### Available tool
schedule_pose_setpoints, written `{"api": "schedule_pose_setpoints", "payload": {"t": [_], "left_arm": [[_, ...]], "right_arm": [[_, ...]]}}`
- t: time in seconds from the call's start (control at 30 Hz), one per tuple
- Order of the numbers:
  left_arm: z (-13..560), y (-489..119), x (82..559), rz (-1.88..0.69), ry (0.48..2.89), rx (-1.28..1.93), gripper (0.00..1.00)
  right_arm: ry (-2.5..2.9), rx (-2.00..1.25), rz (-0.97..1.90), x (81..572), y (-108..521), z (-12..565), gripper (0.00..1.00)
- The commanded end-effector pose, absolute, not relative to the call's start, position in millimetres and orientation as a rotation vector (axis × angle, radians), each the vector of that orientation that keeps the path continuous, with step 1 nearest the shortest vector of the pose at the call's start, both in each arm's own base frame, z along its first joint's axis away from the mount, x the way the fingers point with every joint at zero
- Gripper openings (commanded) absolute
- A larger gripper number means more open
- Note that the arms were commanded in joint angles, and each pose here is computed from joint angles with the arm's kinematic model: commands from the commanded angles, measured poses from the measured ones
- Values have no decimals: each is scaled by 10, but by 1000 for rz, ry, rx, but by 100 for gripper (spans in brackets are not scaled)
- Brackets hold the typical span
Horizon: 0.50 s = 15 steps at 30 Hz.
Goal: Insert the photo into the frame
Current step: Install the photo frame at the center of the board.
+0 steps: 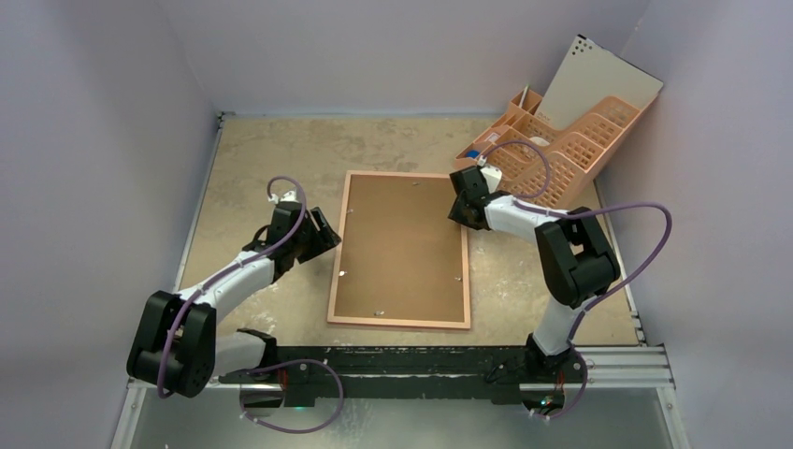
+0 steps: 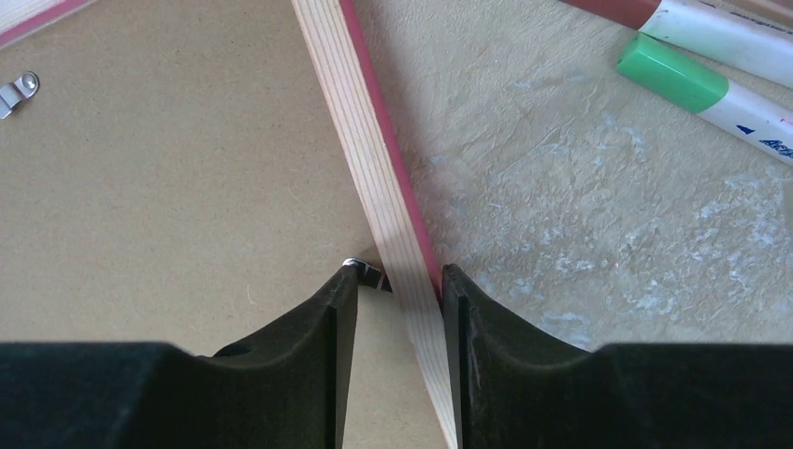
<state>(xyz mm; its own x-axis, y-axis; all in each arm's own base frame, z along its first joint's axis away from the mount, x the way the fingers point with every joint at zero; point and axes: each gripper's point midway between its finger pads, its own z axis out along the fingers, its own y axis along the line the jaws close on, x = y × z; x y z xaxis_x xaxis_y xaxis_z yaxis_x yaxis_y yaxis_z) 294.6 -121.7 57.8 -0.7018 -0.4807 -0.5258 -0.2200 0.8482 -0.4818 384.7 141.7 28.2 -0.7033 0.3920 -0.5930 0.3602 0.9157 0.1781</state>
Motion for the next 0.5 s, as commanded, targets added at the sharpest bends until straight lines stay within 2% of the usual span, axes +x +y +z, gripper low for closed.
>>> {"api": "schedule_pose_setpoints", "payload": {"t": [0.0, 0.37, 0.47], "left_arm": [[646, -1237, 3004, -524, 2330, -479, 60], [647, -1240, 2994, -527, 2331, -477, 60], [660, -1235, 2996, -525, 2327, -478, 60]], "right_arm": [[2434, 576, 39, 3824, 1346, 190, 38], [2425, 565, 75, 3825, 1356, 250, 34], [2412, 562, 107, 3860, 1388, 350, 40]]}}
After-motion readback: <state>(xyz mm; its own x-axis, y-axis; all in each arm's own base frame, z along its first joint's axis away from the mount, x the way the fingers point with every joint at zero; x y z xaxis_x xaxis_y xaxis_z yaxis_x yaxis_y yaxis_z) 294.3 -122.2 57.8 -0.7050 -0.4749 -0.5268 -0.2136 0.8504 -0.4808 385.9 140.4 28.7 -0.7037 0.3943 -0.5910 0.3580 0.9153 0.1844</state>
